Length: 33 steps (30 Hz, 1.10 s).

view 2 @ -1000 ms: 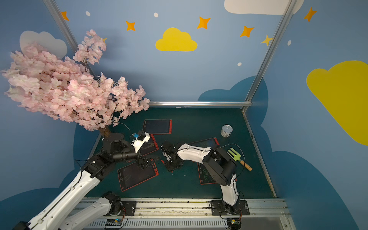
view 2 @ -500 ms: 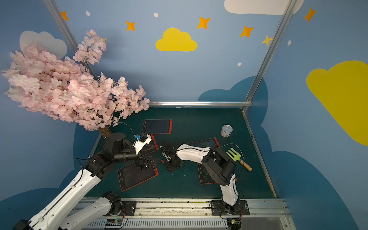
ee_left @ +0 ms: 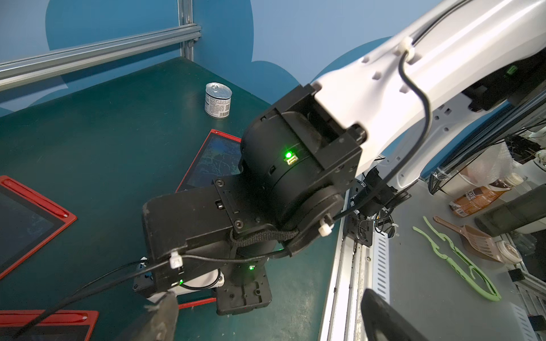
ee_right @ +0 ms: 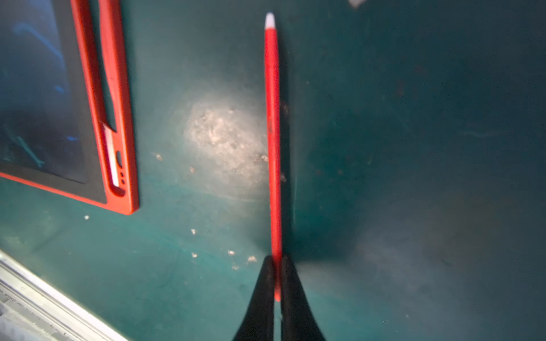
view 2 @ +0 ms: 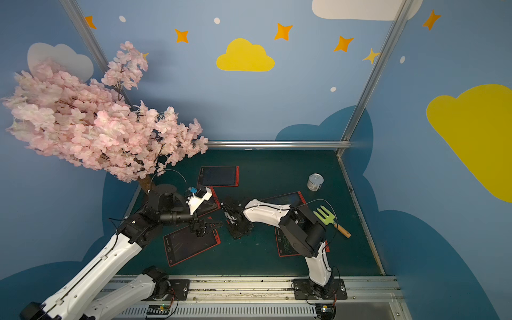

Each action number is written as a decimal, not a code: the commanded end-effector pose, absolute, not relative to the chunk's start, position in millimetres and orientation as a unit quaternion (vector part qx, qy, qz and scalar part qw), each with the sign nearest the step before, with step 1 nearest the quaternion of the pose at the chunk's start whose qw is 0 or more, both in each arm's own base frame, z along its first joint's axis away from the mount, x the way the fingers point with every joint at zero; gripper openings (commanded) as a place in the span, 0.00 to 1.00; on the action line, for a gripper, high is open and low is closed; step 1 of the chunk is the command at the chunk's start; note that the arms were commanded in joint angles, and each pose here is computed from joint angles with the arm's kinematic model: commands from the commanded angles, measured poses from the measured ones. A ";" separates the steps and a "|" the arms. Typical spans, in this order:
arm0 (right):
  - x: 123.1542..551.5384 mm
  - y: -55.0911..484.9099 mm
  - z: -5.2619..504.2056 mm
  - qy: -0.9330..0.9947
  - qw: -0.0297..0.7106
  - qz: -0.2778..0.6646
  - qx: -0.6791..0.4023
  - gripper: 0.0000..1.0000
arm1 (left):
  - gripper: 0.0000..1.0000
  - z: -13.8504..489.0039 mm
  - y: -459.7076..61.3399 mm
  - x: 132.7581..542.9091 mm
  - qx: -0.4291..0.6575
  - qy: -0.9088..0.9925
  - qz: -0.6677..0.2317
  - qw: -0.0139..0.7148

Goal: Place the stylus back onto the writing tablet
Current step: Pick up the stylus from the center of the board.

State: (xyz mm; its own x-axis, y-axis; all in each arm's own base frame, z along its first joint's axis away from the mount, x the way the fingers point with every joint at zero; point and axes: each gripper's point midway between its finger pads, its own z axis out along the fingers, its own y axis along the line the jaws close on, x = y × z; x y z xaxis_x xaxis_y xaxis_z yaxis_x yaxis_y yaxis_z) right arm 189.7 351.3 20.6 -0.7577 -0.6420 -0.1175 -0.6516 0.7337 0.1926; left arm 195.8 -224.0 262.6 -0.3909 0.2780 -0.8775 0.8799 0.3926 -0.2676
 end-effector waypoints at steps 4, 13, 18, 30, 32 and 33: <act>189.6 349.8 10.5 0.931 0.017 0.086 -0.354 0.04 | 0.95 272.3 -225.8 195.2 0.395 0.729 -0.396 0.395; 189.5 350.7 8.5 0.931 0.017 0.077 -0.357 0.07 | 0.95 271.1 -226.0 196.5 0.393 0.731 -0.395 0.393; 190.9 352.7 8.3 0.930 0.020 0.074 -0.359 0.09 | 0.95 270.0 -226.8 196.7 0.393 0.732 -0.397 0.390; 195.4 351.6 5.9 0.931 0.032 0.047 -0.360 0.06 | 0.94 269.3 -227.1 196.4 0.392 0.733 -0.399 0.386; 196.0 351.6 6.5 0.931 0.036 0.045 -0.360 0.08 | 0.94 269.6 -227.0 196.2 0.392 0.733 -0.399 0.387; 196.8 351.6 6.8 0.931 0.038 0.043 -0.360 0.08 | 0.94 269.6 -227.1 196.1 0.393 0.733 -0.400 0.386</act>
State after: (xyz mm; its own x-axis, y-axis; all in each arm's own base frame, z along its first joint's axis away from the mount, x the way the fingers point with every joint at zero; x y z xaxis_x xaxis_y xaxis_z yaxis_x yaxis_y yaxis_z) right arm 192.5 353.2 18.4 -0.7397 -0.6640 -0.1093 -0.6727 0.7333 0.0987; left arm 197.6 -225.4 258.9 -0.4081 0.2811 -0.8686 0.8747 0.3928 -0.2838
